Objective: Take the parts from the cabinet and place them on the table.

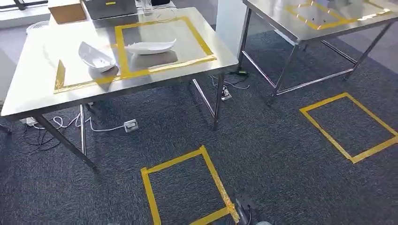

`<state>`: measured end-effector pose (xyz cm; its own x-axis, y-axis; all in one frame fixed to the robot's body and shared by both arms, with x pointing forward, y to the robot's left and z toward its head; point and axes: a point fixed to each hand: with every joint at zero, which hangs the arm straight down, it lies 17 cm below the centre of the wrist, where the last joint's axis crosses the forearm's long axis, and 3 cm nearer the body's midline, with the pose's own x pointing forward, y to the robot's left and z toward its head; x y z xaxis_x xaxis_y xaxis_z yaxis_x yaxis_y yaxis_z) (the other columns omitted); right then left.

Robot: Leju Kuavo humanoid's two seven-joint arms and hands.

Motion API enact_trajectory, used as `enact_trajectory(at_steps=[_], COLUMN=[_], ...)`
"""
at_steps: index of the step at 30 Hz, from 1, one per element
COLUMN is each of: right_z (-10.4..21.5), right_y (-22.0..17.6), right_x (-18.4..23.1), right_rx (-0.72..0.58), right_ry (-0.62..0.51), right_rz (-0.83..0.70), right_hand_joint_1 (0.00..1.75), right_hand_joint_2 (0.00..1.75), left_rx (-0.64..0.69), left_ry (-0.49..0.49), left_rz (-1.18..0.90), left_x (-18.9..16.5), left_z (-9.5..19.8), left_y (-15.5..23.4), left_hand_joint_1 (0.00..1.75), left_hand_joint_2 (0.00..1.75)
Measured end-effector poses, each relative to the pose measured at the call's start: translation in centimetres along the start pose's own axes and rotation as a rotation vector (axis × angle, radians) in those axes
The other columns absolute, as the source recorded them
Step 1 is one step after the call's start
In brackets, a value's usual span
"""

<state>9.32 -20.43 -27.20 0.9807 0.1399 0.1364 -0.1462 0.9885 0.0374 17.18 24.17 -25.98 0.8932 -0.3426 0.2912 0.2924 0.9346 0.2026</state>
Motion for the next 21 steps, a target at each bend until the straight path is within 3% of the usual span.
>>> enact_trajectory(at_steps=[4, 15, 21], right_z=[0.0, 0.0, 0.0], right_y=[-0.3, 0.1, 0.4], right_x=[0.5, -0.5, -0.9], right_rx=[-0.017, -0.013, -0.008], right_ry=[0.003, 0.032, 0.028], right_rz=[0.008, 0.008, 0.005], right_hand_joint_1=[0.00, 0.00, 0.00], right_hand_joint_2=[0.00, 0.00, 0.00], left_rx=[-0.018, -0.001, 0.012], left_ry=[0.039, 0.319, 0.307], left_rz=[-0.023, 0.101, 0.102], left_x=[-1.2, -11.6, -12.0], left_z=[0.2, 1.9, 1.7], left_y=[-1.1, -2.5, -1.7], left_hand_joint_1=[0.00, 0.00, 0.00], left_hand_joint_2=[0.00, 0.00, 0.00])
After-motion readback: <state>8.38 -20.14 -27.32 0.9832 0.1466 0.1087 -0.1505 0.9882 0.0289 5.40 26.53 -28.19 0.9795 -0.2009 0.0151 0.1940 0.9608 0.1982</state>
